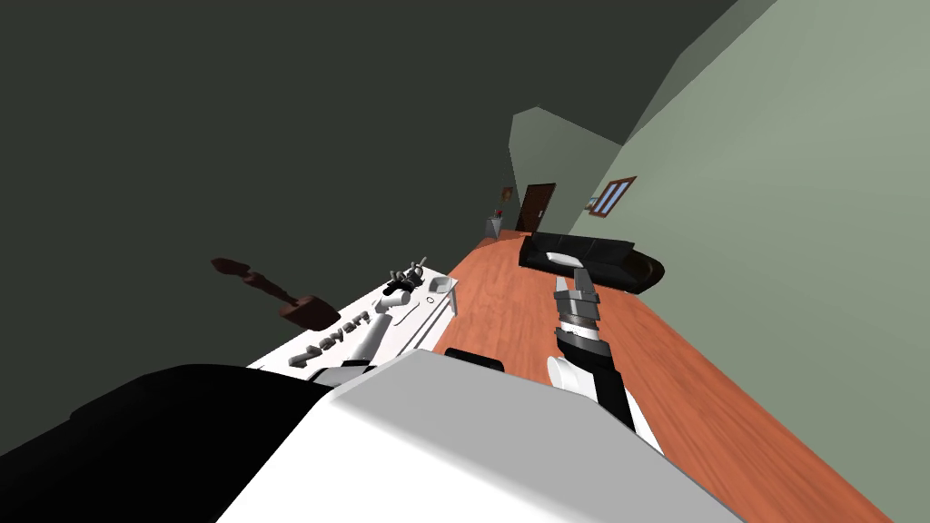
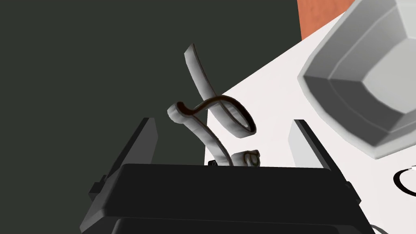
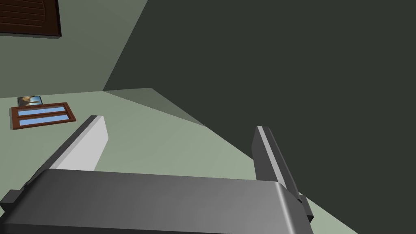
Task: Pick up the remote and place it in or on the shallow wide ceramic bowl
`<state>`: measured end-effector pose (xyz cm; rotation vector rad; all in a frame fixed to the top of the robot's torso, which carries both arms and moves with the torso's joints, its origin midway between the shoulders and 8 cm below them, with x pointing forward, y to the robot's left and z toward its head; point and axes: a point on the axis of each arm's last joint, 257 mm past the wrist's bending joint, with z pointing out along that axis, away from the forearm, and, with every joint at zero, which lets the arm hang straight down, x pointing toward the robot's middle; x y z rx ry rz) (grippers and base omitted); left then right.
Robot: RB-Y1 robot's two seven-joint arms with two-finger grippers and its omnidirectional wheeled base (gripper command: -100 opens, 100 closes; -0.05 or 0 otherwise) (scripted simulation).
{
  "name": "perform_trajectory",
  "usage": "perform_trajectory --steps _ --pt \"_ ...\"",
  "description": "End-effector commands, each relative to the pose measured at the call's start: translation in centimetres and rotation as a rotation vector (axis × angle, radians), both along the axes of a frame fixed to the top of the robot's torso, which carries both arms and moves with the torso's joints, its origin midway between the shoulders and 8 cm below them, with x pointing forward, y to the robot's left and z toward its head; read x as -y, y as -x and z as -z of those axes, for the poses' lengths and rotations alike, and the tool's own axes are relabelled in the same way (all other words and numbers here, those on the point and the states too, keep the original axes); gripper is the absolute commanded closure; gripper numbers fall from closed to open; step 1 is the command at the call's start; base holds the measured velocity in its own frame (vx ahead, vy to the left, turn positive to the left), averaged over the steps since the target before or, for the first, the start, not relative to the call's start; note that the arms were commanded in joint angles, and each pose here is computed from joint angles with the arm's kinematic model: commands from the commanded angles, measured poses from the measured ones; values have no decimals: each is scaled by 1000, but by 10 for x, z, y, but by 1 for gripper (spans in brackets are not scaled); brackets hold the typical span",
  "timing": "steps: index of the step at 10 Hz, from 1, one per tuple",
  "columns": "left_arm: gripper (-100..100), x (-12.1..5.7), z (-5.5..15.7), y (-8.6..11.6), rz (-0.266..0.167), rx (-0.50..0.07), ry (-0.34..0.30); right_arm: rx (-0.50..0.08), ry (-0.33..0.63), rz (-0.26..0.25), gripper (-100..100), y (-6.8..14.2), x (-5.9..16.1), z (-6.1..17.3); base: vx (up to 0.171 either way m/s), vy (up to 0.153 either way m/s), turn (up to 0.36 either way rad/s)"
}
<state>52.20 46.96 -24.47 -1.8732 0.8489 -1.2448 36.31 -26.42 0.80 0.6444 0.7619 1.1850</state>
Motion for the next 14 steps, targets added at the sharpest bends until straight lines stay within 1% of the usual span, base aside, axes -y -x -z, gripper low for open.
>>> perform_trajectory --steps 1,2,3,4,5,6,7,8,9,10,11,12,13,14 --pt "-100 -16 22 7 -30 -63 58 0 0 0 0 0 0 0 19 15 -51" --pt "-100 -15 29 10 -31 -89 65 0 0 0 0 0 0 0 18 15 -25" --pt "-100 -15 31 10 -30 -94 66 0 0 0 0 0 0 0 11 9 6" --pt "-100 -28 51 19 -61 -151 118 0 0 0 0 0 0 0 20 14 -47" --pt "-100 -27 55 20 -59 -166 123 0 0 0 0 0 0 0 20 18 -32" --pt "-100 -38 73 29 -90 -212 173 0 0 0 0 0 0 0 24 22 -49" --pt "-100 -37 79 33 -90 -237 180 0 0 0 0 0 0 0 19 23 -25" --pt "-100 -47 96 44 -123 -280 230 0 0 0 0 0 0 0 21 31 -54" --pt "-100 -46 101 47 -121 -303 237 0 0 0 0 0 0 0 17 30 -30" --pt "-100 -52 114 57 -147 -344 285 0 0 0 0 0 0 0 16 34 -51" --pt "-100 -52 123 63 -152 -373 295 0 0 0 0 0 0 0 13 30 -32" --pt "-100 -57 136 74 -177 -413 342 0 0 0 0 0 0 0 13 43 -46" --pt "-100 -58 144 80 -183 -437 351 0 0 0 0 0 0 0 11 38 -31" --pt "-100 -63 159 95 -215 -481 401 0 0 0 0 0 0 0 21 43 -45"
